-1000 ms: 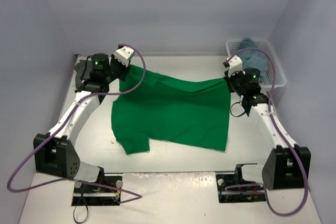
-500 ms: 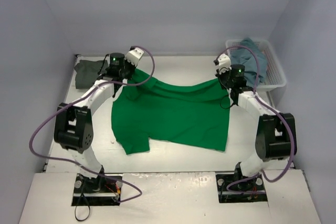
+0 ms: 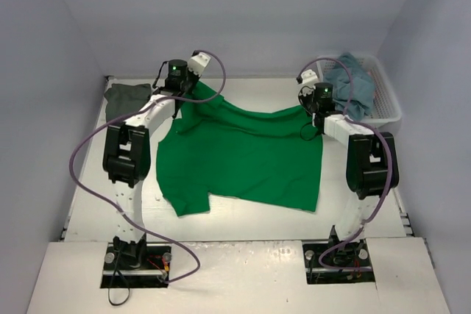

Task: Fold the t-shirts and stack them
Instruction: Flatten out the tshirt

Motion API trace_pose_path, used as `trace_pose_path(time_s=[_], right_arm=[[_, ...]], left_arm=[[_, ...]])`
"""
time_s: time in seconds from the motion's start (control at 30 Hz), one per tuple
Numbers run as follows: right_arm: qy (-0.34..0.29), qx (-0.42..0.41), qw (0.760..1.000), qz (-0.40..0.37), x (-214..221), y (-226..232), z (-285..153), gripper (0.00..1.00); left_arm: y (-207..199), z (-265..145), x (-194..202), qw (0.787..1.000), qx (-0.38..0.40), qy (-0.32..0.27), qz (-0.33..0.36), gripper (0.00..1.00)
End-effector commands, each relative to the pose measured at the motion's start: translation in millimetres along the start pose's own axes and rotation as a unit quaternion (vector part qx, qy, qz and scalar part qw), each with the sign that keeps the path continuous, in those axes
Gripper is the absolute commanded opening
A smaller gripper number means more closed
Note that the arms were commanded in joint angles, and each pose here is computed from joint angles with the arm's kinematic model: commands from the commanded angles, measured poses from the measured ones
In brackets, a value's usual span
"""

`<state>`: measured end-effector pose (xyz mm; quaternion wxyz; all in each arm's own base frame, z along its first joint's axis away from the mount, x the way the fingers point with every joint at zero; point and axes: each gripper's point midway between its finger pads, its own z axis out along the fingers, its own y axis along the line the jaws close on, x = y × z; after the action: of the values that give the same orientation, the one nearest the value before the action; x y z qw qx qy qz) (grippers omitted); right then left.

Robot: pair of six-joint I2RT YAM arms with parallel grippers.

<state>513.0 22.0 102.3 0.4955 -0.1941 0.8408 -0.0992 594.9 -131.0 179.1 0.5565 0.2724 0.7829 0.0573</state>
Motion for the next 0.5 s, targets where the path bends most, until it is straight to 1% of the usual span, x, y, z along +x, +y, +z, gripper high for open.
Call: trace_pose_path(time_s=[0.0, 0.03, 0.07, 0.1, 0.13, 0.2, 0.23, 0.27, 0.3, 0.33, 0.37, 0.47], right_arm=[[-0.061, 0.068, 0.996, 0.018, -49.9, -36.4, 6.1, 0.00], [-0.060, 0.074, 0.995, 0.021, -48.9, -41.1, 9.1, 0.00], [-0.054, 0.076, 0.995, 0.023, -44.9, -41.4, 14.6, 0.00], [-0.059, 0.083, 0.994, 0.026, -50.4, -47.8, 16.8, 0.00], [-0.055, 0.085, 0.994, 0.034, -45.9, -50.1, 22.2, 0.00], [-0.061, 0.094, 0.993, 0.040, -52.1, -56.9, 26.1, 0.00], [-0.059, 0.096, 0.993, 0.043, -49.4, -57.9, 30.7, 0.00], [-0.060, 0.100, 0.992, 0.044, -50.2, -59.3, 32.9, 0.00], [-0.066, 0.106, 0.991, 0.045, -56.7, -64.1, 36.0, 0.00], [-0.051, 0.103, 0.992, 0.047, -46.8, -60.2, 44.6, 0.00], [-0.050, 0.102, 0.992, 0.048, -46.0, -60.4, 48.0, 0.00], [-0.035, 0.097, 0.993, 0.049, -34.9, -55.3, 62.1, 0.00]], left_arm=[[25.0, 5.2, -44.8, 0.998, -0.045, -0.048, 0.005, 0.00], [30.9, 7.7, -55.5, 0.997, -0.053, -0.058, 0.004, 0.00], [32.1, 11.3, -56.6, 0.997, -0.055, -0.058, 0.001, 0.00], [26.9, 21.8, -48.0, 0.998, -0.050, -0.048, 0.003, 0.00], [34.4, 23.6, -59.5, 0.996, -0.062, -0.059, 0.002, 0.00], [36.8, 35.2, -52.2, 0.996, -0.074, -0.047, 0.000, 0.00], [43.2, 36.1, -63.2, 0.995, -0.083, -0.058, -0.002, 0.00], [45.5, 38.8, -64.9, 0.994, -0.089, -0.060, -0.004, 0.00], [42.1, 47.6, -57.4, 0.995, -0.086, -0.053, -0.004, 0.00], [47.5, 48.6, -67.4, 0.994, -0.093, -0.062, -0.004, 0.00], [42.9, 58.3, -55.5, 0.995, -0.092, -0.047, -0.004, 0.00], [38.3, 72.5, -50.9, 0.995, -0.089, -0.036, -0.004, 0.00]])
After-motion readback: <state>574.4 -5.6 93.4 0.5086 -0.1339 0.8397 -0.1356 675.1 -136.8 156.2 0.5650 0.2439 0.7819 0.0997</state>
